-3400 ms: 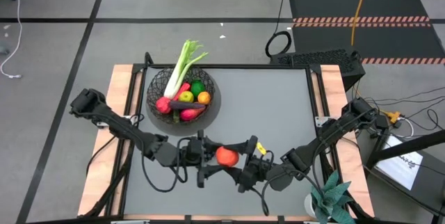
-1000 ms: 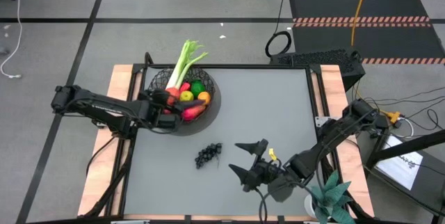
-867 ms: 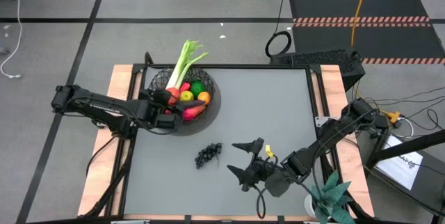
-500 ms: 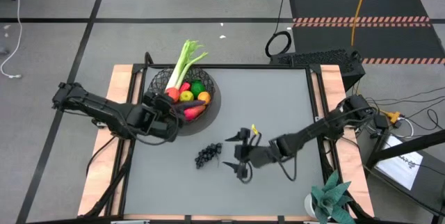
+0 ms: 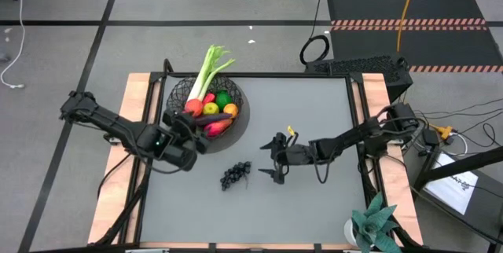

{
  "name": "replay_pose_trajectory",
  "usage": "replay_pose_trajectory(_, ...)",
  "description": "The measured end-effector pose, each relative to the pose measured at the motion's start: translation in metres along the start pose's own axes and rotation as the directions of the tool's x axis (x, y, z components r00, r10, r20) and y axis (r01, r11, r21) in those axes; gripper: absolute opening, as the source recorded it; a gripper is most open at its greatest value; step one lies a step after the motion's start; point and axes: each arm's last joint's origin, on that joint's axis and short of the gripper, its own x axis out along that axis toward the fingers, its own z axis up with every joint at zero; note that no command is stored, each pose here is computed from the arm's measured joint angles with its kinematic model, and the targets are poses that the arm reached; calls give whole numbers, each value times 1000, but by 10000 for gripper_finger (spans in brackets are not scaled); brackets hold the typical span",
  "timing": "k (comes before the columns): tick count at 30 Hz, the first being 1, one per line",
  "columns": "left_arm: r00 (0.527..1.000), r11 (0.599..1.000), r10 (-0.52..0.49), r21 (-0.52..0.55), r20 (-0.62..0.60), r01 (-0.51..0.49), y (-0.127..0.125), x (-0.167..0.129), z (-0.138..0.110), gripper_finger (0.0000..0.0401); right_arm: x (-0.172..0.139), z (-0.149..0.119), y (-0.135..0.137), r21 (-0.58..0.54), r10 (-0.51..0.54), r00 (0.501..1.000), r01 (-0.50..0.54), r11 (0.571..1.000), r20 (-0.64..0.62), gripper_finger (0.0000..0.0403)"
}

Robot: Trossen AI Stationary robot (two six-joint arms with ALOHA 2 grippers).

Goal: Build produce basket
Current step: Put the grapes into the wire basket

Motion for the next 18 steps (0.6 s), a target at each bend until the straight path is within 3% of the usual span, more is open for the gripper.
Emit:
replay_pose_trajectory(6, 998, 998, -64, -16, 18, 64, -7, -7, -2, 390, 10, -9, -11, -28, 4, 999, -5, 1000, -33, 386)
replay_pose_trajectory(12, 988, 990, -142, -3, 54, 143, -18, -14, 1, 390, 34, -33, -18, -36, 68, 996, -70, 997, -64, 342)
replay_pose_trajectory(18, 984, 985, -171, 17, 58, 171, -20, -19, -1, 390, 56, -42, -24, -49, 60, 995, -64, 997, -80, 296)
